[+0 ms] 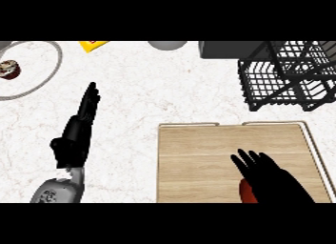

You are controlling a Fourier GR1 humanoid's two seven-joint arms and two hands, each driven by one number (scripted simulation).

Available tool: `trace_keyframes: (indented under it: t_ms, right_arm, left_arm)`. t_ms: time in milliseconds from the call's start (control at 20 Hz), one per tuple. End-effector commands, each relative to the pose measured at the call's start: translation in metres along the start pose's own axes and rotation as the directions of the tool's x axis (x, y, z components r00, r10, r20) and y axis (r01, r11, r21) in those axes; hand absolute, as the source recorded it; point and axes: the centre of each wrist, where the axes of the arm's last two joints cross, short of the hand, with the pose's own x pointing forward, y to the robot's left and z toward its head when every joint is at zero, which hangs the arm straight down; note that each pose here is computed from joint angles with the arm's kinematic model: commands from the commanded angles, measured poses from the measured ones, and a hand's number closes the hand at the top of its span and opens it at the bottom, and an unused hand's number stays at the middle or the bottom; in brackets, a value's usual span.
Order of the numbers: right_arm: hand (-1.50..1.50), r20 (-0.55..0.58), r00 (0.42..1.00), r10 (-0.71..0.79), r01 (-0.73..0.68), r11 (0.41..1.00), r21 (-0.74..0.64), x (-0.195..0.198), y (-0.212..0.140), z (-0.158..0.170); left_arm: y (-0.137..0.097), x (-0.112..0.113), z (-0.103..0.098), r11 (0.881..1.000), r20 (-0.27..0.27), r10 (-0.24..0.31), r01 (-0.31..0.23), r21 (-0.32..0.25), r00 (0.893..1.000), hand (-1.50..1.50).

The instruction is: Pick the bell pepper from the tray and place it in the tiered basket

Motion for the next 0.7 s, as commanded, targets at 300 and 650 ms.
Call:
trace_keyframes:
  t_ms: [300,650]
  right_arm:
    - [1.50,0.004,1.000,-0.019,0.020,0.992,-0.121,0.012,0.006,-0.023]
    - [1.50,-0.064,0.993,0.096,-0.104,0.984,-0.144,-0.001,0.005,-0.049]
  left_arm:
    - [-0.018,-0.008,0.001,1.000,-0.012,-0.008,0.008,0.003,1.000,0.00]
    - [-0.006,0.003,-0.004,1.000,0.003,-0.004,0.004,0.022,1.000,0.00]
